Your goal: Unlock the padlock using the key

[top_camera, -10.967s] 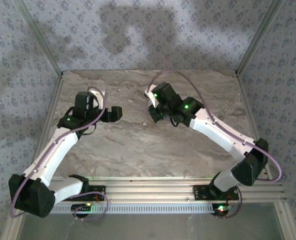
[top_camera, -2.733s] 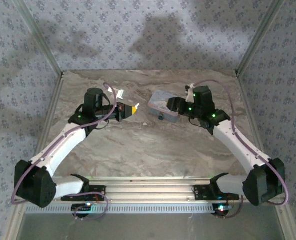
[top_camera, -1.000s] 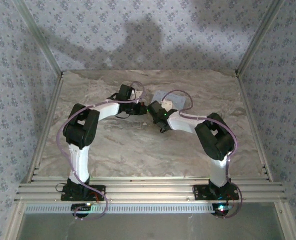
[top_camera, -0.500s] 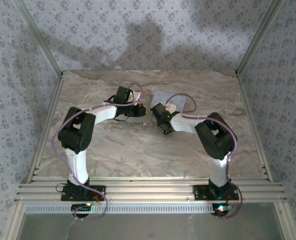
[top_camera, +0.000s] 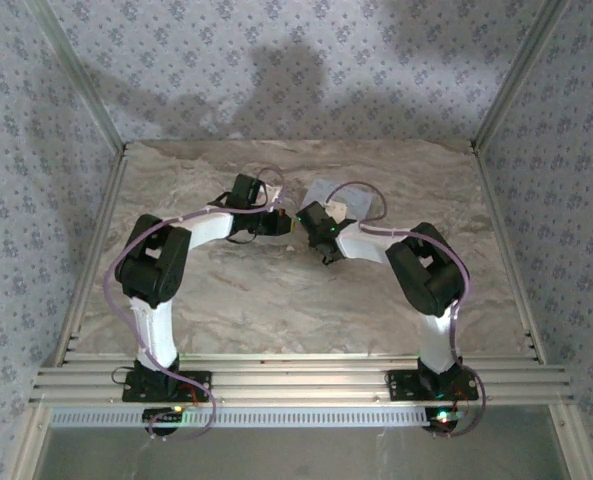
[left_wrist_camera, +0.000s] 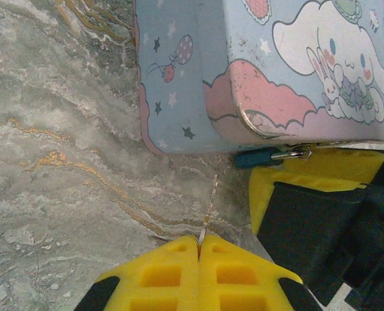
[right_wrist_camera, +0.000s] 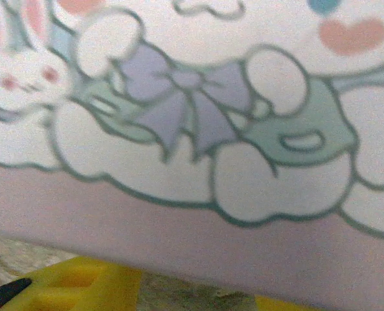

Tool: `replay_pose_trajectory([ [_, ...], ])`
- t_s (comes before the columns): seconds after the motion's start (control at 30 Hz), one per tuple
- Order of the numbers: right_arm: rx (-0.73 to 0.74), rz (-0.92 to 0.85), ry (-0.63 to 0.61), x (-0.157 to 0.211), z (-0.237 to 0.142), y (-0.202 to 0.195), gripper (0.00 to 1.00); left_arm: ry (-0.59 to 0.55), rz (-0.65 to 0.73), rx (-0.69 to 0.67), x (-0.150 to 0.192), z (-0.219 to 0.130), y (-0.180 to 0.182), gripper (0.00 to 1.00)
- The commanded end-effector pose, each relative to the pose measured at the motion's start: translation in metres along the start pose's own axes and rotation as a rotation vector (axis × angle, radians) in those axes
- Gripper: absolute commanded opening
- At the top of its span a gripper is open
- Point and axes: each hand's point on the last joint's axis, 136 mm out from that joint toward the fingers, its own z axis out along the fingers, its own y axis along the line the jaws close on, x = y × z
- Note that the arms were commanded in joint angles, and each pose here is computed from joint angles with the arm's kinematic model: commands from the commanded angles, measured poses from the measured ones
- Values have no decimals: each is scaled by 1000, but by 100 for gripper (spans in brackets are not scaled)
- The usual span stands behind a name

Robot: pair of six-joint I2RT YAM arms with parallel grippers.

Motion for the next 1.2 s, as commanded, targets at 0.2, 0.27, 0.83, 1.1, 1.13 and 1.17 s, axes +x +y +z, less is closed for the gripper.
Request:
replay_pose_trajectory([
  [0.2, 9, -17, -29, -9, -1, 10, 51, -40, 40, 17, -12, -17, -7, 0],
  [0.27, 13, -12, -24, -9, 1, 11, 51, -38, 37, 19, -11, -17, -6, 0],
  [0.83, 65, 26, -20, -17, 15, 1, 28, -37, 38, 33, -4, -23, -1, 0],
  [1.1, 45, -29, -31, -22, 2, 4, 1, -44, 73, 91, 3, -28, -12, 0],
  [1.13, 29, -45, -24, -21, -3, 6, 0, -40, 70, 87, 5, -29, -12, 0],
  [1.17, 10, -62, -15, -19, -7, 8, 0, -30, 67, 88, 8, -31, -13, 0],
])
